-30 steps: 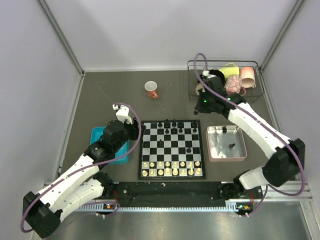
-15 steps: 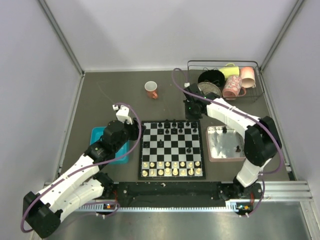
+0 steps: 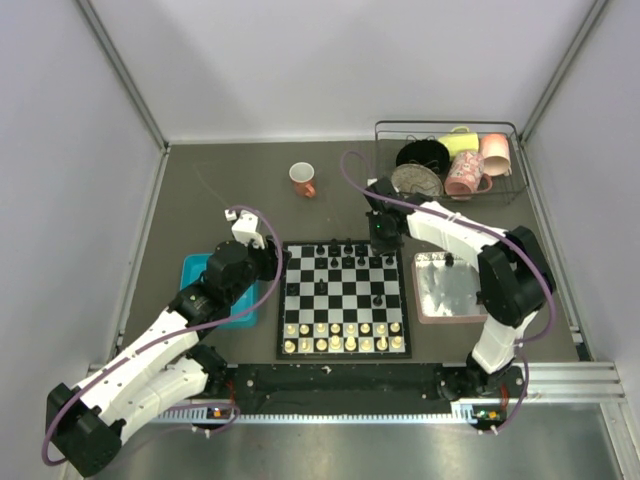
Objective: Set up the chess pieces on the board
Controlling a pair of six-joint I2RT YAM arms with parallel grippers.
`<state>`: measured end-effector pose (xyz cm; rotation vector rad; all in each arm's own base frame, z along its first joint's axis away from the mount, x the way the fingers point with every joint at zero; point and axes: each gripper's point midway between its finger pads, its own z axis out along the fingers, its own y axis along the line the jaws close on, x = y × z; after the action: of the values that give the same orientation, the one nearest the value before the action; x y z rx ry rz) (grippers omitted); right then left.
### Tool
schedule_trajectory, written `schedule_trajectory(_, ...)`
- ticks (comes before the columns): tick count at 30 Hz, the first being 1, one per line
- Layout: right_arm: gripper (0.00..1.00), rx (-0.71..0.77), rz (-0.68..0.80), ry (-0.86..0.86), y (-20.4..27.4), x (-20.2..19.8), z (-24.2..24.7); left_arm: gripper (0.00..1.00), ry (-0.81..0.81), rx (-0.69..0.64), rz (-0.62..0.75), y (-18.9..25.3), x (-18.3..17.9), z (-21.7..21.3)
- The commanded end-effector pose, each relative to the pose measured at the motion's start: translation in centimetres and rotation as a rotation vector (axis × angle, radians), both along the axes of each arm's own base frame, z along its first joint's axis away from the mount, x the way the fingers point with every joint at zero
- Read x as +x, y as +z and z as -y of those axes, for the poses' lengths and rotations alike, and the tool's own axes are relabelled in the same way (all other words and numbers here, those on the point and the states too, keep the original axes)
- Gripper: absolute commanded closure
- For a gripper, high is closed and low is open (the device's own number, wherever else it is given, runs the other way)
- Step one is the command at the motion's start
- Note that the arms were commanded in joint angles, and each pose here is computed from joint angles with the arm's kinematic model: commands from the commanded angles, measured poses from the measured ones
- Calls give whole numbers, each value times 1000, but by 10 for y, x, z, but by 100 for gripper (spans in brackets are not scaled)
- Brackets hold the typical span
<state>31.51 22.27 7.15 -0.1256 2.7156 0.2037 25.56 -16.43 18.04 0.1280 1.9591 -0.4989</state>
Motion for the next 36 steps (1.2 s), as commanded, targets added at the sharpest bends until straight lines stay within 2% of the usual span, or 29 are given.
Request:
schedule_trajectory(1,100,24,23,7,0,0,-8,44,-3,-32,27,8,2,3)
schedule_trajectory(31,100,-1,28,3,-9,6,-7,44,1,-31,28,7,2,1)
schedule_trajectory(36,94,25,53,7,3,8,-10,44,1,-33,32,9,2,1)
